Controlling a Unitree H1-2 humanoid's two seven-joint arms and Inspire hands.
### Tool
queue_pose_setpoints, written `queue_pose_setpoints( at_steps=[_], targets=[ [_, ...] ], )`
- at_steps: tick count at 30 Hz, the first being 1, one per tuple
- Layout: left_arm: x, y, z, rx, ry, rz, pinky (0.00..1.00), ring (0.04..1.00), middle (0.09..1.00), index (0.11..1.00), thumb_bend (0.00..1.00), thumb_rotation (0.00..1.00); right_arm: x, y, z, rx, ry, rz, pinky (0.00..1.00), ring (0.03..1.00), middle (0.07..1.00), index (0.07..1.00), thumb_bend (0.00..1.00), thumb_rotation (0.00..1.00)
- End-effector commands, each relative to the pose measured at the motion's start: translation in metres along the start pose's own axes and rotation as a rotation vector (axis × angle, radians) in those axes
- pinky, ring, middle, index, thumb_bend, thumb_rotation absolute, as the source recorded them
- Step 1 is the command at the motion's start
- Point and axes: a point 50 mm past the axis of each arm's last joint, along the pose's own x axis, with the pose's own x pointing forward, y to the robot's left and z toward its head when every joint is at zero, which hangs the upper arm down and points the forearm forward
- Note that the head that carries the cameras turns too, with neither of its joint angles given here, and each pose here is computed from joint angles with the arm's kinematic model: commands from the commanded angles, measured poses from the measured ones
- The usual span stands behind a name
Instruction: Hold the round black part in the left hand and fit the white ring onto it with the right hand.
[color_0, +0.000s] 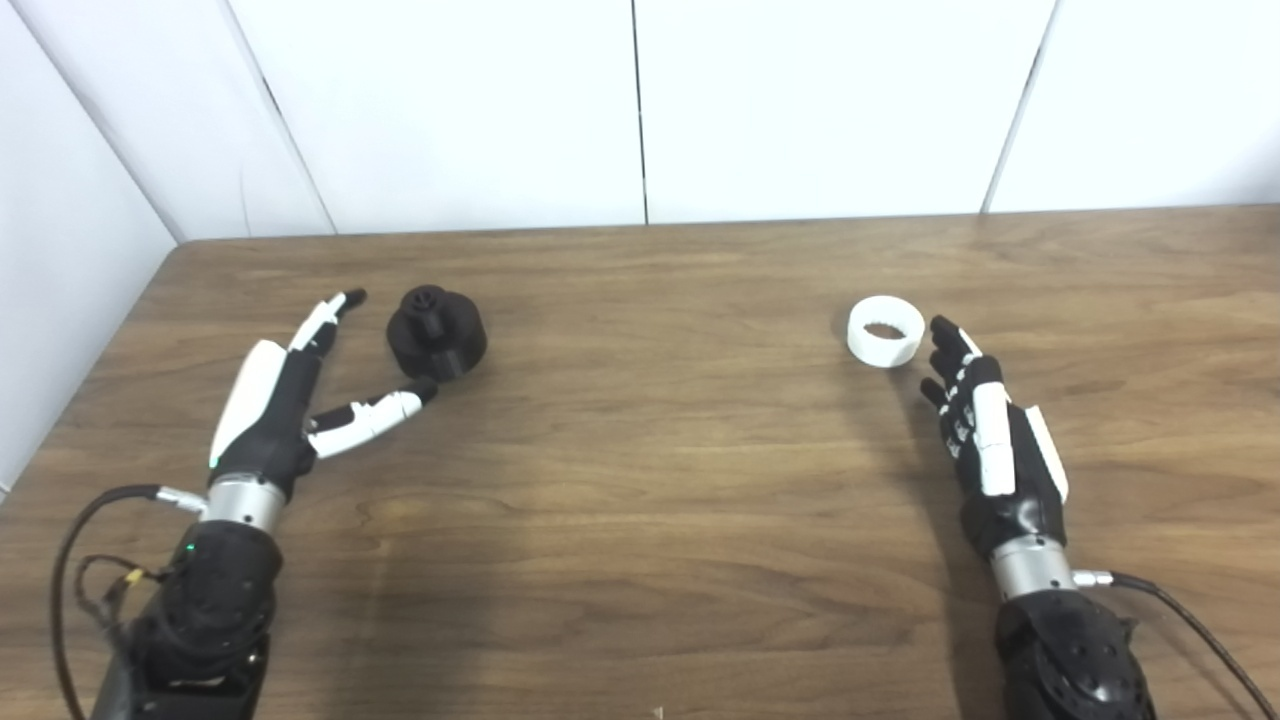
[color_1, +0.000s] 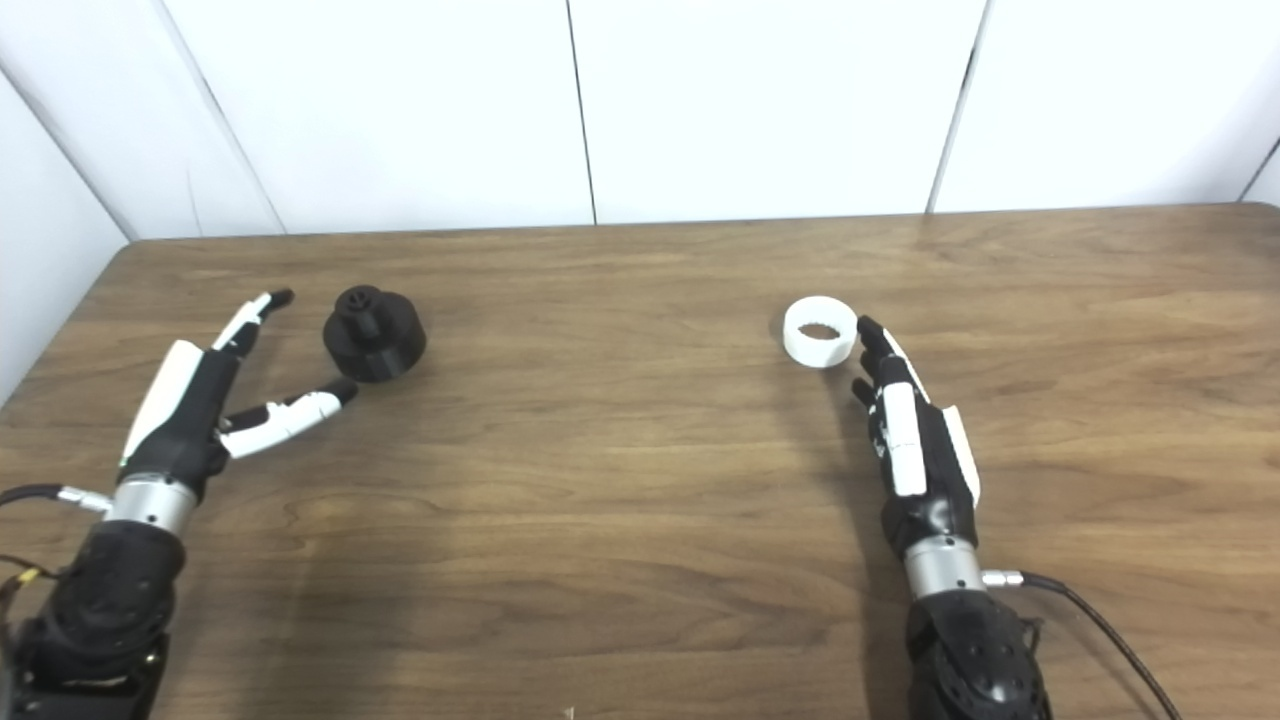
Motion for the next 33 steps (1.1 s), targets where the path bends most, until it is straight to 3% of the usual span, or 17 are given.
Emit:
queue_pose_setpoints(
  at_steps=[1, 10, 33],
  targets=[
    [0.025, 0.03, 0.011, 0.162, -0.103, 0.12, 0.97, 1.0, 1.0, 0.867, 0.95, 0.46, 0.008, 0.004, 0.013, 0.006, -0.088, 0.006, 0.92, 0.956, 0.956, 0.917, 0.64, 1.0],
    [0.043, 0.04, 0.004, 0.345, -0.111, 0.113, 1.0, 1.0, 1.0, 0.836, 0.98, 0.46, 0.009, 0.004, 0.012, 0.005, -0.097, 0.006, 0.94, 0.954, 0.95, 0.921, 0.63, 1.0],
    [0.08, 0.062, -0.005, 0.502, -0.086, 0.037, 1.0, 1.0, 1.0, 0.842, 1.0, 0.48, 0.006, 0.001, 0.011, -0.027, -0.105, 0.005, 0.94, 0.948, 0.943, 0.911, 0.64, 1.0]
  ],
)
